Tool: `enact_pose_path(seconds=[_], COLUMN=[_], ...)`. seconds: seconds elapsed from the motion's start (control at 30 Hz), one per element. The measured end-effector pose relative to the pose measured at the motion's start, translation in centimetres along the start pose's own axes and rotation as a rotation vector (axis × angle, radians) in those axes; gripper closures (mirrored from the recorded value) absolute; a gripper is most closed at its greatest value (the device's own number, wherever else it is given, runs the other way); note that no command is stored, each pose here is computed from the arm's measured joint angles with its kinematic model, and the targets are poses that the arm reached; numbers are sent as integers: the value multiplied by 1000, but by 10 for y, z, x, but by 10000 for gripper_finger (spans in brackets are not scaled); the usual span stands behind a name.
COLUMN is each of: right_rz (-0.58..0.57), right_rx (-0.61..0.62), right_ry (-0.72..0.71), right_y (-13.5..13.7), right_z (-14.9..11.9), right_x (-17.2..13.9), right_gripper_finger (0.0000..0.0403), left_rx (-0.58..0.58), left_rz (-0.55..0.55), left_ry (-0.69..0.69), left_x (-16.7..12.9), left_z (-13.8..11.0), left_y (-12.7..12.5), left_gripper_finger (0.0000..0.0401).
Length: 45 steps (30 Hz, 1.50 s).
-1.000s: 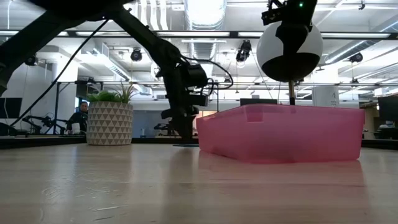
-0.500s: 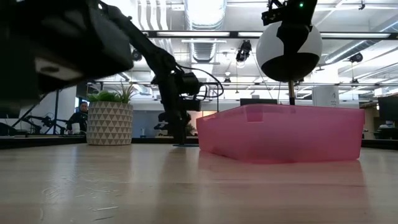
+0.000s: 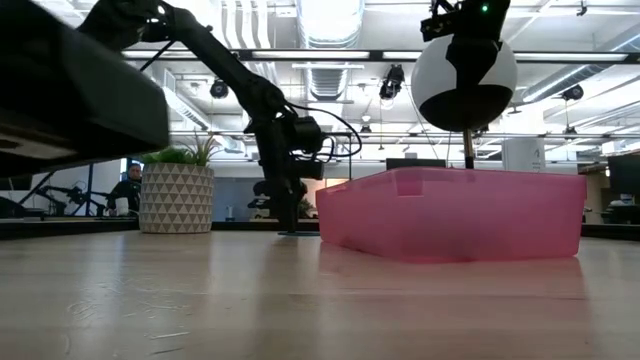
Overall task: Pick and place rubber bands into bin
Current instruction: Put the blue rubber band into the pink bin
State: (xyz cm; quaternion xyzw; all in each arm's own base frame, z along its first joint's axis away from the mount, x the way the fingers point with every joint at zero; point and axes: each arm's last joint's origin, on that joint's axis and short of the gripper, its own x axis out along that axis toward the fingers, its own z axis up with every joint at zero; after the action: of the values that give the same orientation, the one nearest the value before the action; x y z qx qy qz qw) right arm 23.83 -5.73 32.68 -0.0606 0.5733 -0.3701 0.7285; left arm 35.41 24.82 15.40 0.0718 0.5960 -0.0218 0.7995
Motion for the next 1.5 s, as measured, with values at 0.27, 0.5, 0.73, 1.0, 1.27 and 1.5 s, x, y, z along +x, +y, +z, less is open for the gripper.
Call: enact_pose_path(seconds=[0.27, 0.5, 0.73, 1.0, 1.27, 1.5], right_rz=[1, 1, 0, 0, 0, 1], right_rx=[7, 8, 48, 60, 62, 62], right_ry=[-5, -5, -8, -7, -8, -8], right_y=[0, 0, 0, 0, 0, 0], right_z=[1, 1, 1, 1, 1, 1], right_x=[0, 0, 0, 0, 0, 0], right_gripper_finger=[209, 209, 209, 209, 209, 209], left_rx=[-46, -54, -67, -68, -59, -20], left_rz=[-86, -92, -128, -193, -199, -141], left_ry=[32, 49, 72, 120, 99, 67], left_x=[-3, -1, -5, -17, -16, -14], left_z=[-4, -5, -4, -4, 3, 14], left_y=[-4, -7, -10, -23, -36, -41], left_gripper_finger=[361, 399, 401, 401, 401, 401])
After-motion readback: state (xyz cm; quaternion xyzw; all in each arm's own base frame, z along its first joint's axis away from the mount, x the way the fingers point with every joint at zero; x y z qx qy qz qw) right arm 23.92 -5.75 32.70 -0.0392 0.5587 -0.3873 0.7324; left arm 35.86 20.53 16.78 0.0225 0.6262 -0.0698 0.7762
